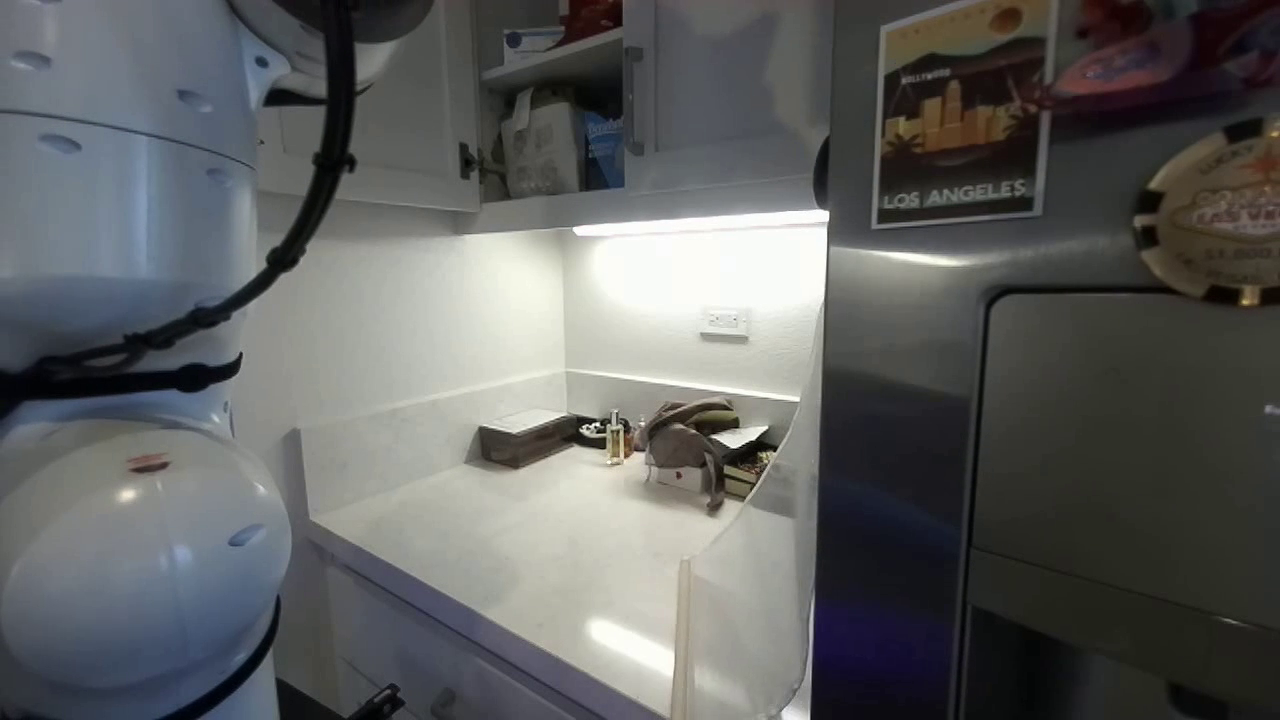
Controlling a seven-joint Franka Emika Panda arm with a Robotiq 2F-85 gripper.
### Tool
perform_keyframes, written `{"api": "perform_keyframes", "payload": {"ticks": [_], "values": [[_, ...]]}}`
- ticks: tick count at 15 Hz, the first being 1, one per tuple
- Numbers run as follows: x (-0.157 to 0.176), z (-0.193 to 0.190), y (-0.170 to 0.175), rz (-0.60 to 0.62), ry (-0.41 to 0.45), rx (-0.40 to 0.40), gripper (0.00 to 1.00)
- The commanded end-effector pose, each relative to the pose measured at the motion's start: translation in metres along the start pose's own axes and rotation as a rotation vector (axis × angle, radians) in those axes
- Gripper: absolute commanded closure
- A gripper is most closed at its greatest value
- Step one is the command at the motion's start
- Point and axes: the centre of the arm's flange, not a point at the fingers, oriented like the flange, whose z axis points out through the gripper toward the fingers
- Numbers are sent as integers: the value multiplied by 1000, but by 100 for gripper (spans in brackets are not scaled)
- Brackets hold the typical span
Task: Close the right cabinet door then hang the white net on the hanger on the side of the fridge
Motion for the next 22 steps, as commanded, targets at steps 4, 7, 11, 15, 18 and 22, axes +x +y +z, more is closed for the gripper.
{"api": "perform_keyframes", "payload": {"ticks": [4,7,11,15,18,22], "values": [[24,-22,14,73,18,21,100],[24,-22,10,106,35,28,100],[28,-25,4,146,44,27,100],[32,-29,1,171,60,34,100],[35,-31,-4,163,92,40,100],[44,-30,-15,131,159,51,100]]}}
